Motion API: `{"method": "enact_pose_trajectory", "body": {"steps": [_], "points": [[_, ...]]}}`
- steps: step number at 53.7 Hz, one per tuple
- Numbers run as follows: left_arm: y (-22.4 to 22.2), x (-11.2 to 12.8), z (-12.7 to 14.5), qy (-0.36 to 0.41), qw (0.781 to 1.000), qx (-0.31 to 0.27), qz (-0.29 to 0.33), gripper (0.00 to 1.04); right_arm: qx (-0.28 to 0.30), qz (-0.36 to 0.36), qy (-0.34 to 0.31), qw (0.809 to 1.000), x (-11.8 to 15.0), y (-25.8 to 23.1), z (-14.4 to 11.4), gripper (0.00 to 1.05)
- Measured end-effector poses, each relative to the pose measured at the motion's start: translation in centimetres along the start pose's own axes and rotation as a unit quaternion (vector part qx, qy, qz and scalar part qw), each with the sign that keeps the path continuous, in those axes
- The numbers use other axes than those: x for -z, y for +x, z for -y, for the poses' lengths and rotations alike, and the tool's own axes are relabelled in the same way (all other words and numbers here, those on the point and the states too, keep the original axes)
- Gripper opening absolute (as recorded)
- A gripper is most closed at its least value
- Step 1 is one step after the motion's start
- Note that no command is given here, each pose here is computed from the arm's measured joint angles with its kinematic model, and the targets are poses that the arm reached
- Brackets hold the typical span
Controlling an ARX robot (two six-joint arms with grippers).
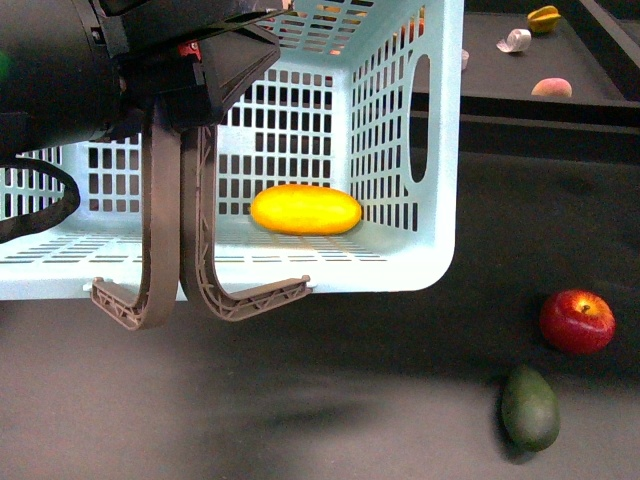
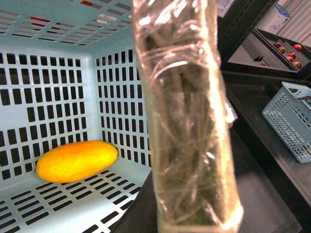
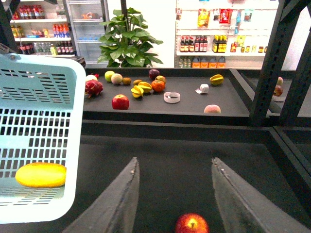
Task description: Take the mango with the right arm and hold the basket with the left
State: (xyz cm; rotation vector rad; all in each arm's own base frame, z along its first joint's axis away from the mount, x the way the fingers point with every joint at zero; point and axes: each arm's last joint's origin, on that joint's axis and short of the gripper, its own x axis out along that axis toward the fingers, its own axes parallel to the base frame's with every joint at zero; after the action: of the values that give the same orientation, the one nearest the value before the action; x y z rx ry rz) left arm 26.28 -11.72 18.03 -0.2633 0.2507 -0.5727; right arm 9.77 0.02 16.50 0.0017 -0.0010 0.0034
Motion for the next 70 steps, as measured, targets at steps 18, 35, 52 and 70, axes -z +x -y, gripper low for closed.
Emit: {"method": "enact_pose_trajectory", "body": {"steps": [18, 35, 52, 70], "points": [[2.2, -1.7, -0.7, 0.066, 0.988, -0.104, 0.095, 0.08, 0.0, 0.0, 0.0, 1.0, 0.0, 0.0, 0.0, 0.98], [6.0, -4.4, -6.0, -0.128, 0.945, -0.266, 0.142, 0.08, 0.0, 0.001, 0.0, 1.0, 0.0, 0.0, 0.0, 0.97], [7.7, -4.6, -11.2, -0.352, 0.857, -0.327, 0.185, 0.08, 0.0, 0.001, 0.0, 1.0, 0.0, 0.0, 0.0, 0.97], [9.4, -3.0, -14.5, -0.468, 0.787, -0.346, 0.203, 0.08, 0.0, 0.001, 0.0, 1.0, 0.0, 0.0, 0.0, 0.97]]}}
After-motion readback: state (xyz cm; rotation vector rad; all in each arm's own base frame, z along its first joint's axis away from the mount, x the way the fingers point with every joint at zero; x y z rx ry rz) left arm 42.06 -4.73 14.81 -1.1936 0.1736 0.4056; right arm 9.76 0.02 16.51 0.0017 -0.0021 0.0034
